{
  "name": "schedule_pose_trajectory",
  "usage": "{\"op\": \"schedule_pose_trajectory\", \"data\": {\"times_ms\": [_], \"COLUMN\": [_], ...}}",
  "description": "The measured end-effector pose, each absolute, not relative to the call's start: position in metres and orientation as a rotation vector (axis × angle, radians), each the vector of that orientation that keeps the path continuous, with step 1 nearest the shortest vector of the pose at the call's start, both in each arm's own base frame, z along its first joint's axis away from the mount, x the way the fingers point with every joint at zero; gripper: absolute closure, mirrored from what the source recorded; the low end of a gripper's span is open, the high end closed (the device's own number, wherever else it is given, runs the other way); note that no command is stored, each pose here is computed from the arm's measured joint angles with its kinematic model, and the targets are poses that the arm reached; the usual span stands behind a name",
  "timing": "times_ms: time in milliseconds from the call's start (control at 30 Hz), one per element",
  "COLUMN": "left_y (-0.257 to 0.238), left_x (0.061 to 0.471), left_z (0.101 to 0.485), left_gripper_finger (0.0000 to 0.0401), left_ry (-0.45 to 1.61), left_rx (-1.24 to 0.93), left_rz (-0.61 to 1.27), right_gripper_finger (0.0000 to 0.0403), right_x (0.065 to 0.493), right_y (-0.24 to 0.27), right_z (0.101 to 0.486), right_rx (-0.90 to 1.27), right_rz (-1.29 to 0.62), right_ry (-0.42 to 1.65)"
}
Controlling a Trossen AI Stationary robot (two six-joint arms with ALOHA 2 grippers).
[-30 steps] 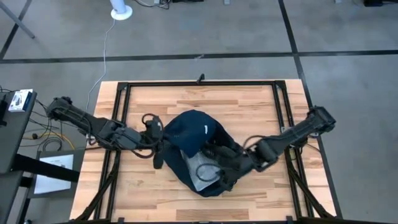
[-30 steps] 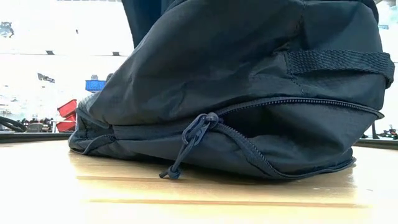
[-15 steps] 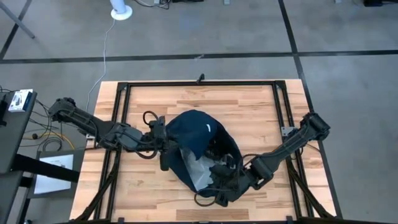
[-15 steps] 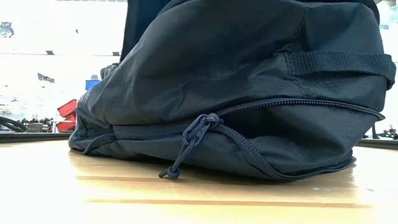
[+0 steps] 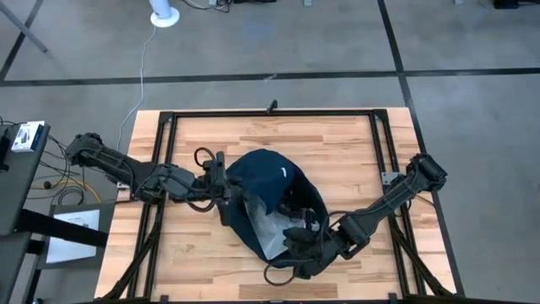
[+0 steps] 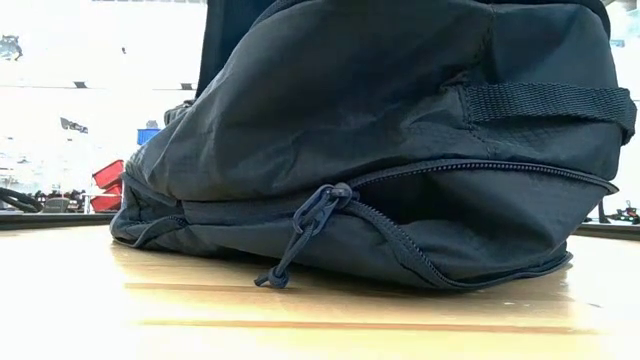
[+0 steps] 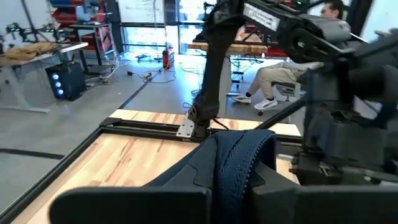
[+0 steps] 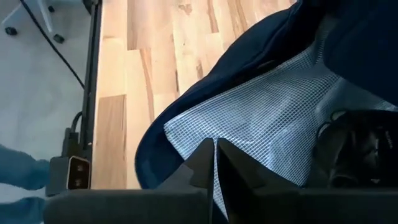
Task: Unpack backpack
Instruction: Close the blue backpack
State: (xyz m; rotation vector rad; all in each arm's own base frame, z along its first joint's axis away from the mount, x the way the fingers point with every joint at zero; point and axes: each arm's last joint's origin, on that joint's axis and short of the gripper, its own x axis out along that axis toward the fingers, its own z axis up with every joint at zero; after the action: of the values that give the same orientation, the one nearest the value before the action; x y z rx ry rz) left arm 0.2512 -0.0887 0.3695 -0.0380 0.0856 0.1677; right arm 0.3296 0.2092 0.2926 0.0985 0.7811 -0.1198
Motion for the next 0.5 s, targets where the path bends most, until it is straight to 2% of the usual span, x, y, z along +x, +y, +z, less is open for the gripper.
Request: {"op": "schedule_pose_trajectory", "data": {"times_ms": [100, 233, 500], "left_y": [-0.085, -0.078, -0.078], "left_x": [0.253, 0.254, 0.254], "left_z": [0.37, 0.372, 0.374], "left_gripper_finger": [0.0401, 0.0401, 0.0401], "left_ry": [0.082, 0.05, 0.014], "left_rx": [-0.054, -0.132, -0.204], "left_rz": [0.191, 0.278, 0.28], "right_gripper_finger": [0.0385, 0.0395, 0.0402], "right_x": [0.331, 0.33, 0.349], "right_y": [0.206, 0.212, 0.232], "right_z": [0.293, 0.294, 0.31], "right_rx": [0.165, 0.138, 0.164], "right_rz": [-0.152, -0.151, -0.096], "right_ry": [0.777, 0.74, 0.437]}}
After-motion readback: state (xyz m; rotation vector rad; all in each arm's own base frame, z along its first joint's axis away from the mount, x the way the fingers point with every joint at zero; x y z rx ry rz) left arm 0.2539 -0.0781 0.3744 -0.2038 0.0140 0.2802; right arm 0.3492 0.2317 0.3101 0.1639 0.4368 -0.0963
